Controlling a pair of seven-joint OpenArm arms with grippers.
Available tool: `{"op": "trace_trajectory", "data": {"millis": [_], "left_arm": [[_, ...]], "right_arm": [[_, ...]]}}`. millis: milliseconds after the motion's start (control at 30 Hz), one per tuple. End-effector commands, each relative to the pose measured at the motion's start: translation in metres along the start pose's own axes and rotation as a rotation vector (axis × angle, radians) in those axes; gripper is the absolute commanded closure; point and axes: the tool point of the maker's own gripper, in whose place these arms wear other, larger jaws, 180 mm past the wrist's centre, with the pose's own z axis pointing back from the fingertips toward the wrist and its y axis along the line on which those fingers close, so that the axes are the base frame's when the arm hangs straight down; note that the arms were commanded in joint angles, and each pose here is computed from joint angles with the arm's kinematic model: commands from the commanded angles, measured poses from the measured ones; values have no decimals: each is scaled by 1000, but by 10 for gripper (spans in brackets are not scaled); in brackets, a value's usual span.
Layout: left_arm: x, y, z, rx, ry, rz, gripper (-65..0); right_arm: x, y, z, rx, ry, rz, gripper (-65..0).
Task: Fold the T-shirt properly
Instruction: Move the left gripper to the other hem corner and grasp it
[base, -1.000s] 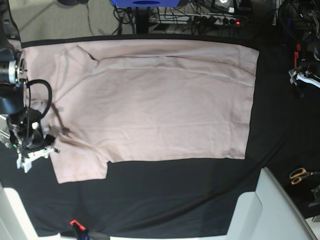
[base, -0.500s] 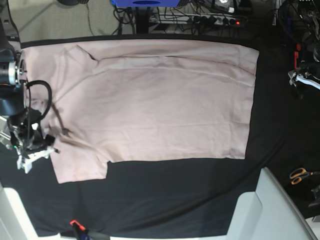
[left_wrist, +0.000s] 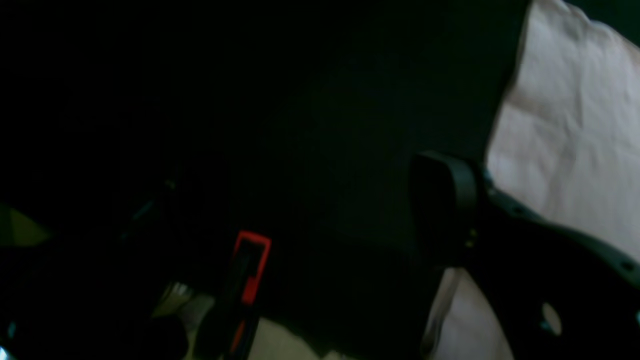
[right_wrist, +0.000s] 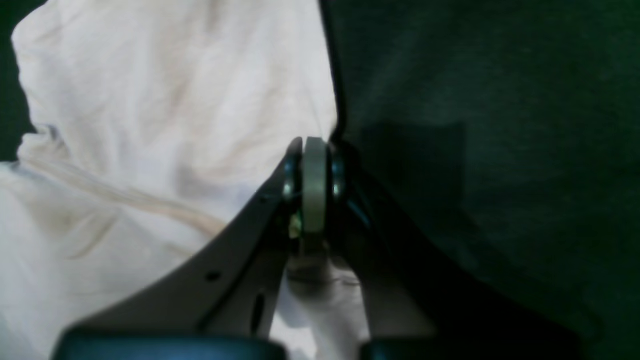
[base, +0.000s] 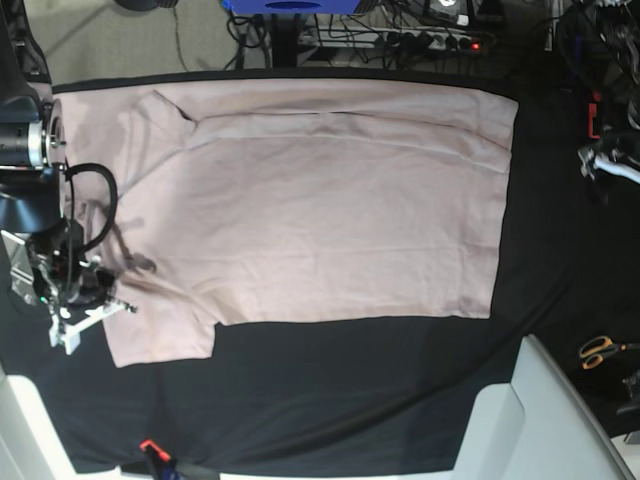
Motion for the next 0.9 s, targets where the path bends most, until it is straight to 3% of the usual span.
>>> {"op": "trace_trajectory", "data": {"millis": [0, 233, 433, 667, 867], "left_arm": [[16, 1, -1, -3, -44, -9, -540], [45, -49, -53, -136, -11, -100, -540], [72, -69, -106, -175, 27, 21, -550], [85, -119, -153, -248, 135, 66, -550], [73, -154, -179, -264, 234, 55, -550]], "right_arm": [[30, 0, 7, 7, -64, -3, -8], [46, 10, 16, 32, -130, 33, 0], [67, 32, 37, 78, -242, 103, 0], [63, 34, 38, 82, -209, 112, 0], [74, 42, 48, 99, -253, 130, 0]]}}
